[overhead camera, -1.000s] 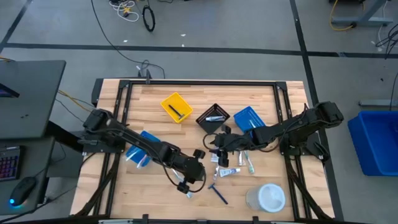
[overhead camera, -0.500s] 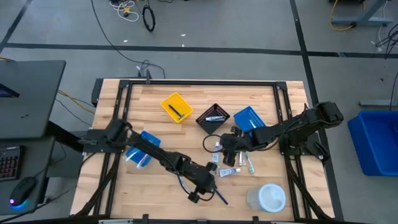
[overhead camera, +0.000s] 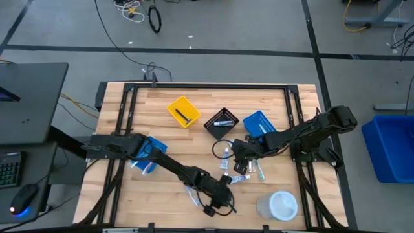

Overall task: Pick & Place Travel size toiletries
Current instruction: Put the blue razor into the yellow bin

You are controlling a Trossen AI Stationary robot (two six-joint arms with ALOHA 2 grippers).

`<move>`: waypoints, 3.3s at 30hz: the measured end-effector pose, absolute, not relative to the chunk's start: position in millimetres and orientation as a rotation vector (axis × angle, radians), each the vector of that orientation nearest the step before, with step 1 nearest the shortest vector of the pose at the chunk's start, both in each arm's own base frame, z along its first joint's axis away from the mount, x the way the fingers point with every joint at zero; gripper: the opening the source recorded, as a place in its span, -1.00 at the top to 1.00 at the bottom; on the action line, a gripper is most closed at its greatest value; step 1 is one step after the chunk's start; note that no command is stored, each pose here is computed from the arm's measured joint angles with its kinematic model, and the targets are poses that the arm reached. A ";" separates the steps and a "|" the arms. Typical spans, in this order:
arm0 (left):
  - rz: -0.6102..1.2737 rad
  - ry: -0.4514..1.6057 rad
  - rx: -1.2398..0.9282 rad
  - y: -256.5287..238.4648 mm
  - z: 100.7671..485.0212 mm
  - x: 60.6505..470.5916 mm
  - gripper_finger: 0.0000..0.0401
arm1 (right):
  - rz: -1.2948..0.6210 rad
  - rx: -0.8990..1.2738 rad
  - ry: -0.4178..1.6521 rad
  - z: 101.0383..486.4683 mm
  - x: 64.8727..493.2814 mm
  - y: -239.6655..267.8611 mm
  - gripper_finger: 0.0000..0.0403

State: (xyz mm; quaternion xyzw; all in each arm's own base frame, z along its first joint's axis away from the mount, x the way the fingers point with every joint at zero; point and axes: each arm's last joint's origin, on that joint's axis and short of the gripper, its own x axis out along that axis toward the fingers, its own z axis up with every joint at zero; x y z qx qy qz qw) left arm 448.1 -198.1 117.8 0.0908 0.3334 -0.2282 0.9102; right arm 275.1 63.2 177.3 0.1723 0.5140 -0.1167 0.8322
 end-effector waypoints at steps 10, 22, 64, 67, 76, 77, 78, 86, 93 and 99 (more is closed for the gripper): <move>-0.429 0.756 0.190 -201.1 108.3 444.4 0.40 | -0.284 0.434 1.081 177.0 275.1 64.2 0.31; -0.389 0.939 0.217 -203.9 142.8 446.8 0.64 | -0.257 0.422 1.085 177.1 272.8 73.9 0.41; -0.067 1.064 0.463 -166.9 261.8 383.2 0.84 | -0.250 0.428 1.066 177.9 274.5 74.2 0.53; -0.044 1.015 0.434 -151.7 287.5 370.4 0.83 | -0.250 0.428 1.066 177.9 274.5 74.3 0.53; 0.095 0.940 0.313 -88.6 301.6 324.5 0.83 | -0.250 0.428 1.067 177.8 274.4 74.2 0.53; 0.112 0.921 0.297 -80.8 297.4 320.4 0.82 | -0.250 0.428 1.067 177.8 274.4 74.2 0.53; 0.129 0.901 0.281 -72.3 292.3 316.7 0.82 | -0.250 0.428 1.067 177.8 274.4 74.2 0.54; 0.401 0.716 0.084 11.6 238.6 294.3 0.81 | -0.250 0.428 1.066 177.8 274.5 74.2 0.55; 0.472 0.661 0.108 64.8 217.3 286.3 0.81 | -0.248 0.429 1.062 178.1 274.9 74.3 0.53; 0.430 0.737 0.301 92.3 215.9 278.4 0.80 | -0.249 0.430 1.047 178.7 276.0 74.4 0.56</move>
